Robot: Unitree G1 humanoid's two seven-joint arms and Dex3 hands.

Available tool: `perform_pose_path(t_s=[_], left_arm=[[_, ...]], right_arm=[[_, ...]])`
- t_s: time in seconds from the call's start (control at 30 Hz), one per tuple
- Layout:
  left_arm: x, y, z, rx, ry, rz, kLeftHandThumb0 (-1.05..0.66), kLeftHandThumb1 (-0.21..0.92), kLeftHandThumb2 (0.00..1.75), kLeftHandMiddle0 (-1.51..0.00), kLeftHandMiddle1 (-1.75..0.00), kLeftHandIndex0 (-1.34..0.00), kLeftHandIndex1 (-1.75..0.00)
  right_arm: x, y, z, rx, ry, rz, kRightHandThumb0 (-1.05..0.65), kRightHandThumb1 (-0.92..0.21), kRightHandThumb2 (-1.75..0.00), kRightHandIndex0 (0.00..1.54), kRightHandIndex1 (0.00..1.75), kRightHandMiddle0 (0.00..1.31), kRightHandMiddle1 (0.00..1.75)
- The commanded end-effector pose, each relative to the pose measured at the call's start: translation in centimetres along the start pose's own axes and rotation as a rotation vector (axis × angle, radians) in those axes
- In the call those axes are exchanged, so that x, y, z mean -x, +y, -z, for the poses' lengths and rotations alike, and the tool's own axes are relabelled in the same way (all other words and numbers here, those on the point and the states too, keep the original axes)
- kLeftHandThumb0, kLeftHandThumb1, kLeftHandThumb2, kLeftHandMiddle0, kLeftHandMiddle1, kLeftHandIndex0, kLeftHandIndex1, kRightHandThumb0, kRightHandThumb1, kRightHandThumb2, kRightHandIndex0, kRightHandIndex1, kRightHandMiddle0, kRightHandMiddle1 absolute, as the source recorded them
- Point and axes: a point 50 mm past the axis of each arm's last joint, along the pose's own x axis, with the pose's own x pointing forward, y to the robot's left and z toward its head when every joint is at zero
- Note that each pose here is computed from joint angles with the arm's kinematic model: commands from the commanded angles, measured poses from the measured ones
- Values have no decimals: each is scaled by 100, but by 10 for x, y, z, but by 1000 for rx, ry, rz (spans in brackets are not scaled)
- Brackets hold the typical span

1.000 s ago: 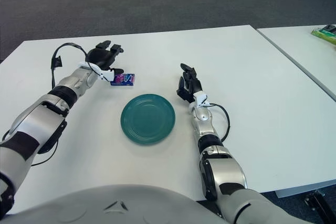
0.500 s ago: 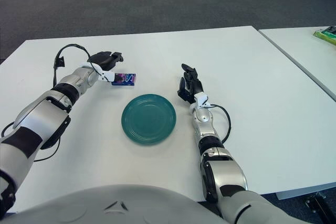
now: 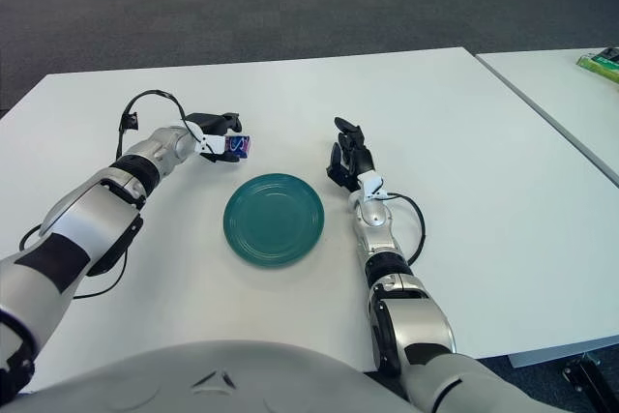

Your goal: Put the gum into the plate.

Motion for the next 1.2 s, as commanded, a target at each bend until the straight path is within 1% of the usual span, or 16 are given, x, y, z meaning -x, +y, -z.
perform_pose_path(t_s=[0.0, 0.23, 0.5, 0.6, 0.7, 0.77, 0.83, 0.87, 0.9, 0.93, 1.0, 1.03, 1.07, 1.1, 1.13, 1.17], left_arm=[[1, 2, 7, -7, 32, 18, -99, 92, 35, -41, -9, -15, -99], [1, -18, 4, -23, 40, 104, -96, 92, 31, -41, -10, -13, -100], [1, -29, 2, -26, 48, 161, -96, 92, 28, -41, -11, -12, -103], [1, -34, 2, -41, 54, 178, -93, 92, 23, -41, -11, -12, -105], [3, -48, 8, -76, 82, 194, -88, 92, 16, -41, -14, -14, -109], [5, -55, 10, -87, 94, 202, -86, 92, 13, -37, -25, -14, -112], [6, -58, 11, -93, 99, 206, -84, 91, 9, -28, -51, -15, -123], [6, -59, 11, -95, 100, 206, -83, 91, 8, -27, -56, -15, -128], [6, -60, 12, -103, 104, 201, -81, 91, 7, -24, -65, -14, -136], [6, -61, 12, -108, 106, 197, -74, 91, 7, -22, -77, -14, -144], [7, -62, 13, -117, 112, 186, -68, 90, 7, -20, -89, -14, -150], [7, -62, 14, -124, 115, 174, -61, 90, 8, -19, -96, -14, -154], [7, -62, 14, -129, 117, 165, -56, 89, 14, -18, -100, -20, -154], [7, -62, 15, -144, 119, 144, -49, 87, 24, -17, -108, -29, -153], [7, -62, 15, -153, 119, 130, -45, 85, 34, -15, -115, -34, -154], [8, -65, 16, -171, 120, 111, -43, 84, 38, -15, -117, -36, -154]], right_arm=[[46, 8, 58, -43, 282, 16, -78, -92, -97, 22, 0, 0, 57], [48, 5, 59, -54, 282, 34, -78, -92, -97, 22, 0, 0, 60], [48, 4, 60, -65, 287, 42, -78, -92, -96, 22, 0, 0, 60], [48, 4, 60, -63, 288, 44, -77, -92, -96, 22, 0, 0, 60], [48, 4, 60, -63, 289, 48, -77, -92, -96, 22, 0, 0, 60], [48, 4, 61, -64, 290, 50, -76, -92, -95, 22, 0, 0, 60], [48, 4, 61, -64, 292, 52, -76, -92, -95, 22, 0, 0, 60], [48, 4, 61, -63, 293, 53, -76, -92, -95, 22, 0, 0, 60], [48, 4, 61, -62, 294, 54, -76, -92, -95, 22, 0, 0, 60], [48, 4, 61, -60, 295, 54, -75, -92, -95, 21, 0, 0, 60], [48, 3, 61, -58, 295, 54, -74, -92, -96, 21, 0, 0, 61], [48, 3, 61, -56, 295, 54, -74, -92, -96, 21, 0, 0, 61], [48, 3, 61, -55, 294, 53, -73, -92, -96, 21, 0, 0, 61], [48, 3, 61, -53, 295, 53, -73, -92, -96, 21, 0, 0, 61], [48, 3, 61, -53, 295, 52, -73, -92, -96, 20, 0, 0, 61], [48, 2, 61, -52, 295, 53, -73, -92, -96, 20, 0, 0, 61]])
